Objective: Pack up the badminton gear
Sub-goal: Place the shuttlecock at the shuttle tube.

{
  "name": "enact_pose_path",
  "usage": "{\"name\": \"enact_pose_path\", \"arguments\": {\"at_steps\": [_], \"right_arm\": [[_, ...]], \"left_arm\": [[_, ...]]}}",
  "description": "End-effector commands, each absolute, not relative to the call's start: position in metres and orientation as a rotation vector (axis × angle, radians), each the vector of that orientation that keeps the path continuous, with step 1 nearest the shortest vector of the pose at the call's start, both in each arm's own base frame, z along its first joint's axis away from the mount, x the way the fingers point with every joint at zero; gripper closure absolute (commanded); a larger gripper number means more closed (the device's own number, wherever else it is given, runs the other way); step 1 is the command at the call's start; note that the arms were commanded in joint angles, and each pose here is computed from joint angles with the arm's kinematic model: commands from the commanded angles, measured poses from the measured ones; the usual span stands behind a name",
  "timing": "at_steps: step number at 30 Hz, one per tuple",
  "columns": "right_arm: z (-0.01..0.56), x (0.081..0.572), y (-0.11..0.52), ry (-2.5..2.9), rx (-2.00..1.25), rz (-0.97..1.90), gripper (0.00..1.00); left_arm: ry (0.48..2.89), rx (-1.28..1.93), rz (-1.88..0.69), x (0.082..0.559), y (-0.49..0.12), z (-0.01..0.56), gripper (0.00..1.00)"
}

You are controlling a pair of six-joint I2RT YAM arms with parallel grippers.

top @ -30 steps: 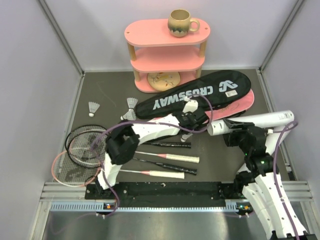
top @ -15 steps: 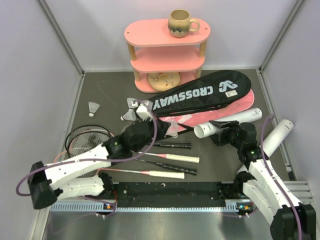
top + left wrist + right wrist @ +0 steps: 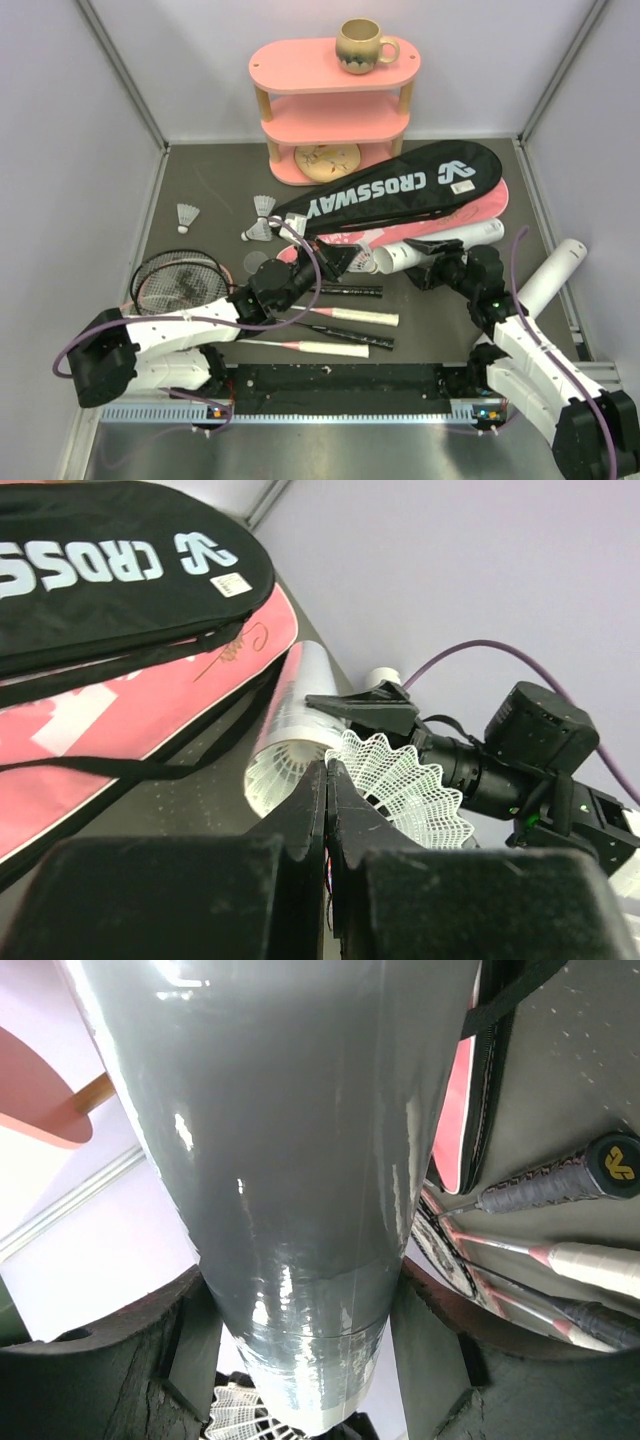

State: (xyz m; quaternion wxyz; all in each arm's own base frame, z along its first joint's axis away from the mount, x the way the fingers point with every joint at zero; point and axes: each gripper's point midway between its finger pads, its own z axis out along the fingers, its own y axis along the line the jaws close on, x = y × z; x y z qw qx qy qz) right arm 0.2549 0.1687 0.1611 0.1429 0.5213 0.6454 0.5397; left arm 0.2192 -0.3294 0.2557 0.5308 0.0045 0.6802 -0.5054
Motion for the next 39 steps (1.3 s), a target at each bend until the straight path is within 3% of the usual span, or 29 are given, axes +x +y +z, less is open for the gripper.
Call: {"name": "enact_pose_path", "arguments": {"at_steps": [1, 19, 21, 22, 25, 30, 39], "right_arm": [[0.183, 0.257, 0.176, 1.802, 1.44, 1.676, 0.76], [0.224, 0.247, 0.185, 1.726, 1.413, 1.9, 0.75], [0.227, 0.247, 0.185, 1.722, 1.407, 1.905, 0.75], [0.226, 0.247, 0.185, 1.726, 1.406, 1.895, 0.75], [0.225, 0.247, 0.186, 1.743, 1.392, 1.888, 0.75], [0.224, 0.246, 0.191, 1.78, 1.393, 1.901, 0.75], [0.25, 0.242, 0.192, 1.757, 1.345, 1.963, 0.75]], "left_arm": [[1.453, -0.001, -1.343, 0.216, -0.343, 0.305, 1.0], [1.384, -0.069, -1.259, 0.25, -0.37, 0.286, 0.99], [1.397, -0.041, -1.277, 0.247, -0.377, 0.281, 0.89], [1.416, -0.017, -1.285, 0.243, -0.379, 0.277, 0.73], [1.54, 0.018, -1.229, 0.24, -0.376, 0.255, 0.41], [1.642, 0.072, -1.228, 0.224, -0.368, 0.24, 0.28], [1.702, 0.127, -1.277, 0.214, -0.373, 0.235, 0.35]]}}
